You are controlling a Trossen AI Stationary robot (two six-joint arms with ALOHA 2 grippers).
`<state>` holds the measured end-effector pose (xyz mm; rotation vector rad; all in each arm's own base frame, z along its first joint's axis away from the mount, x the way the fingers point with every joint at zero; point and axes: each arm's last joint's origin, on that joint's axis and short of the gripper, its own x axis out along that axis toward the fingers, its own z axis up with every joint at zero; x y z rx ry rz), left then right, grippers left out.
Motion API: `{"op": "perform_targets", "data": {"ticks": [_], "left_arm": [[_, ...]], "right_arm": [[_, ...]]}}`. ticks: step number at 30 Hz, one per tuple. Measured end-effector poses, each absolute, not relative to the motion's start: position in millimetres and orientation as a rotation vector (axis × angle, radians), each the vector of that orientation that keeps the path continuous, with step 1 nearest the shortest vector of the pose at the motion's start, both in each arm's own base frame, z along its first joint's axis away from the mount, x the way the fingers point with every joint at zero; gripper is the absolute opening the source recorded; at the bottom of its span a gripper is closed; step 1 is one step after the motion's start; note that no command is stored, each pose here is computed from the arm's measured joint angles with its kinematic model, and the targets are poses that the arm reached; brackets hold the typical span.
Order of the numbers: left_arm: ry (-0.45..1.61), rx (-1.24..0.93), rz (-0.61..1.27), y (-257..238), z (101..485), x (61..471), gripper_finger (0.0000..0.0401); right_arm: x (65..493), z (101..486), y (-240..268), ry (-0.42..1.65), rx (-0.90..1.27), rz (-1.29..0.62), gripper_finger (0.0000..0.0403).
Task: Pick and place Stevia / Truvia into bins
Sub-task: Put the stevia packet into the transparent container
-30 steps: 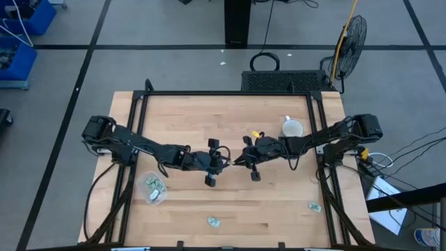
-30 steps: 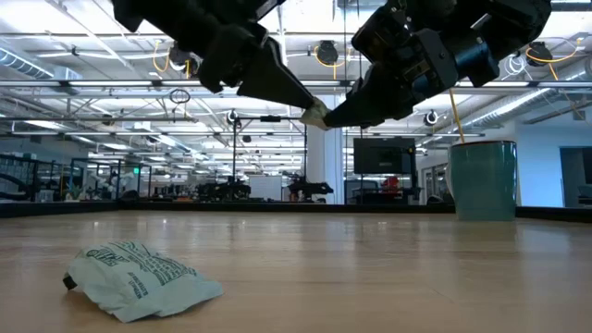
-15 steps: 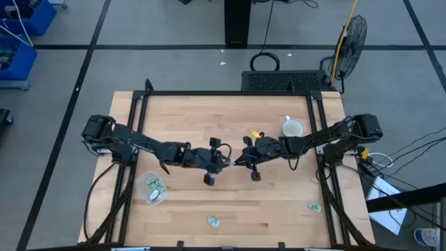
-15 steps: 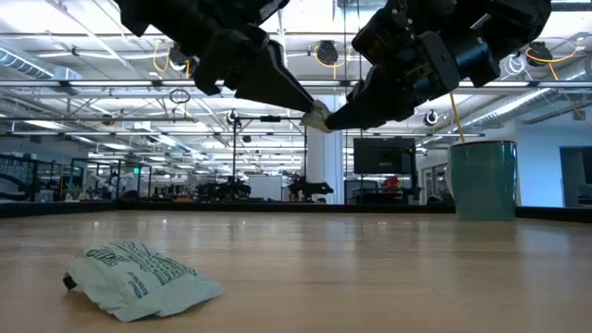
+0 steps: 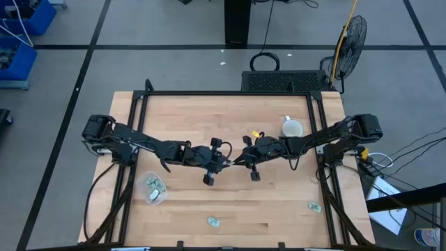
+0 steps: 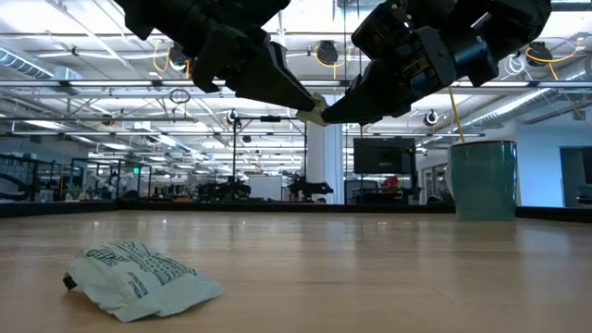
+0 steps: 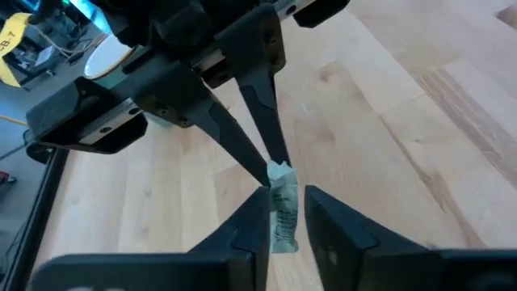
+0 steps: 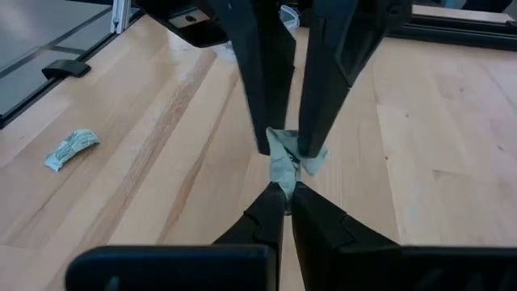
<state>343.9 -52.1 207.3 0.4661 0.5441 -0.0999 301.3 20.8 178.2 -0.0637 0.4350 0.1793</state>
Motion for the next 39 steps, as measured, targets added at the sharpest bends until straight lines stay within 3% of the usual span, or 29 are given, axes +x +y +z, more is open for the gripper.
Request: {"op": "perform_targets", "data": {"ticks": [5,12,20,32,39], "left_arm": [[0.550,0.478,-0.055,-50.9,207.5,343.9,0.0013],[0.592,0.462,-0.005,-49.2,204.8,341.8,0.0005],[0.878,0.435,0.132,-61.2,205.7,302.3,0.0005],[1.350,-0.371,0.408,-103.0,240.6,177.0,0.0004],[1.446,-0.550,0.630,-124.5,231.4,143.1,0.0005]], "right_arm": [[301.3,178.2,20.6,0.436,-0.064,0.173,0.0016],[301.3,178.1,21.1,0.435,-0.082,0.175,0.0067],[298.2,171.4,16.6,0.518,-0.120,0.029,0.0140],[296.8,169.2,16.6,0.542,-0.120,0.034,0.0153],[296.9,169.2,16.6,0.541,-0.119,0.034,0.0153]]}}
